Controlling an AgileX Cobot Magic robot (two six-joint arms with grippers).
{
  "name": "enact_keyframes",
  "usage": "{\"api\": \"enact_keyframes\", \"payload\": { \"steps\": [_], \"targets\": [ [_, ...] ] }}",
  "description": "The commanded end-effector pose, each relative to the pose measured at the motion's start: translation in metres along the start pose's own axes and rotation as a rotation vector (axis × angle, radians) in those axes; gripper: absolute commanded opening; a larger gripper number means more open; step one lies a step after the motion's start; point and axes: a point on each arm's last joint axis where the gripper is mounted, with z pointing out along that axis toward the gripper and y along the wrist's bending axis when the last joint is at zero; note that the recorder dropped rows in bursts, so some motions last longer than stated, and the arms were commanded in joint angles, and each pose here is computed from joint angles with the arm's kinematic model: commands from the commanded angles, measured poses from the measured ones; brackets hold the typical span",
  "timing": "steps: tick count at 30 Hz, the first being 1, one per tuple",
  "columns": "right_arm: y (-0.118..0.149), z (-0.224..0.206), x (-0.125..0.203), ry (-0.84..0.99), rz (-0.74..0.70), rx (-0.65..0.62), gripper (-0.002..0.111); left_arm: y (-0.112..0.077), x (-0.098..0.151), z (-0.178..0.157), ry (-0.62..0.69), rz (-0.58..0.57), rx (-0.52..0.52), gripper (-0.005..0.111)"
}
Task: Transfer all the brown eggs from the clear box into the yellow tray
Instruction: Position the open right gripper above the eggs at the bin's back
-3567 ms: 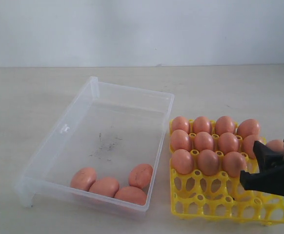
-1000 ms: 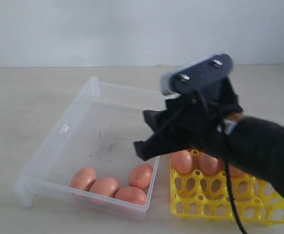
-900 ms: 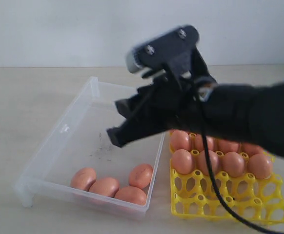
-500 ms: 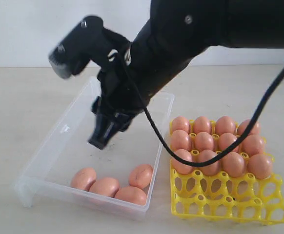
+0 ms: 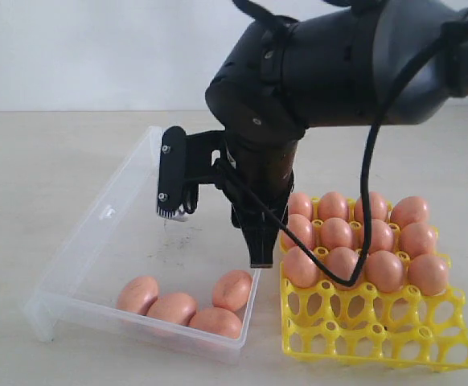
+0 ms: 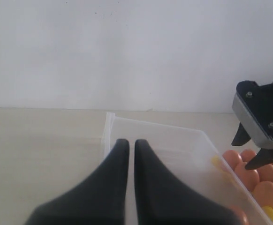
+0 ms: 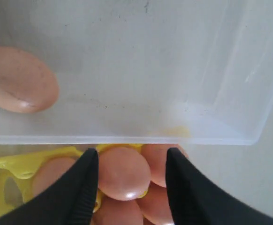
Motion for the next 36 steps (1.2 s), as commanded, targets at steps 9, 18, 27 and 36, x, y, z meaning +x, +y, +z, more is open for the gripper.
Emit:
{"api": "enact_keyframes", "payload": {
  "steps": [9,18,27,36],
  "targets": [
    [0.015,0.026,-0.007,0.012,-0.163,-0.136,0.036,0.0,0.001,0.0,0.0,-0.01,0.009,0.004],
    [0.037,0.018,-0.026,-0.086,-0.283,-0.219,0.036,0.0,0.001,0.0,0.0,-0.01,0.009,0.004],
    [0.066,0.012,-0.044,-0.064,-0.527,-0.249,0.036,0.0,0.001,0.0,0.0,-0.01,0.009,0.004],
    [0.066,0.041,-0.049,-0.015,-0.612,-0.187,0.036,-0.001,0.0,0.0,-0.004,-0.01,0.01,0.004]
  ]
}}
